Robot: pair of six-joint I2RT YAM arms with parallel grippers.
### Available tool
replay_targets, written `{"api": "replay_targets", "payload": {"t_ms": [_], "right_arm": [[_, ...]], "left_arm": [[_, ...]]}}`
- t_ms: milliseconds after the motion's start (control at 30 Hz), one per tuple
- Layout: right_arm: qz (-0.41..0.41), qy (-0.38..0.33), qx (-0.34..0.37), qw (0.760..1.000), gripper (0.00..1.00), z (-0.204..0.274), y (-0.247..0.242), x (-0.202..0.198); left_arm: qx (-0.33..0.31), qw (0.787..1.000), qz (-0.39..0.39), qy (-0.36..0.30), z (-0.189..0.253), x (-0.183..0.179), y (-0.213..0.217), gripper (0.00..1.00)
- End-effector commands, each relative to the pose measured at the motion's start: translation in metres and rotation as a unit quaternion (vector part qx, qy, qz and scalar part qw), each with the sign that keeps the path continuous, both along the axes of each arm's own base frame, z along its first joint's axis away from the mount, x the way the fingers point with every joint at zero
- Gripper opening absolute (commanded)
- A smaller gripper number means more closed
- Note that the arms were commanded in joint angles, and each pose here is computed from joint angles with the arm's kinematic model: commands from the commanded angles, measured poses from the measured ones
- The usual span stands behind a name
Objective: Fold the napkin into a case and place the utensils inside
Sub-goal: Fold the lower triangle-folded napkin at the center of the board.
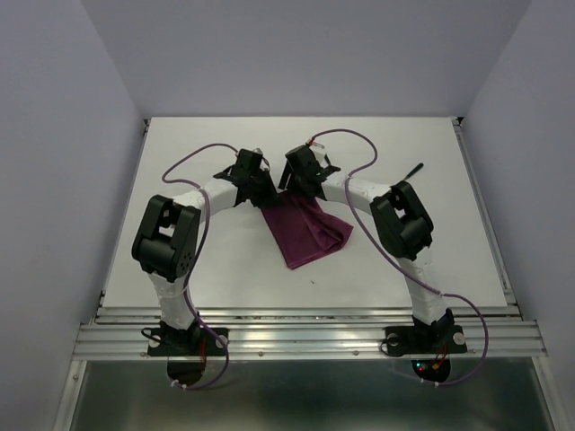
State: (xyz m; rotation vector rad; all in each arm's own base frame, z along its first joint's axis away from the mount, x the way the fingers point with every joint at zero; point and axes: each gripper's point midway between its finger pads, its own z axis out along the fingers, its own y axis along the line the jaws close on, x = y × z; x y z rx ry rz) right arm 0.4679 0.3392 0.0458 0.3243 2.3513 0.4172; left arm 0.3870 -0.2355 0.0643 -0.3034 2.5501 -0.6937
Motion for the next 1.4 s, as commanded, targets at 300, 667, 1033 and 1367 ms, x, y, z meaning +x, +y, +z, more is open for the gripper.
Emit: {"api": "replay_targets", "payload": {"t_ms": [300,667,1033,1367], "right_arm": [[0.0,0.039,0.082,0.996,0.69,0.017,0.019,-0.013],[0.004,0.057,0.103,0.993,0.67,0.012,0.028,-0.016],[0.009,0.058,0.099,0.993,0.65,0.011,0.024,-0.015],[0.02,0.064,0.092,0.993,0.6,0.006,0.022,-0.02]], "left_arm": [[-0.086,0.996,-0.01,-0.018,0.008,0.001,-0.024,0.37],[-0.102,0.995,-0.012,-0.022,0.009,0.002,-0.036,0.38],[-0.146,0.987,-0.034,-0.059,0.023,-0.005,-0.058,0.2],[-0.146,0.983,-0.083,-0.077,0.007,-0.008,-0.068,0.09]]}}
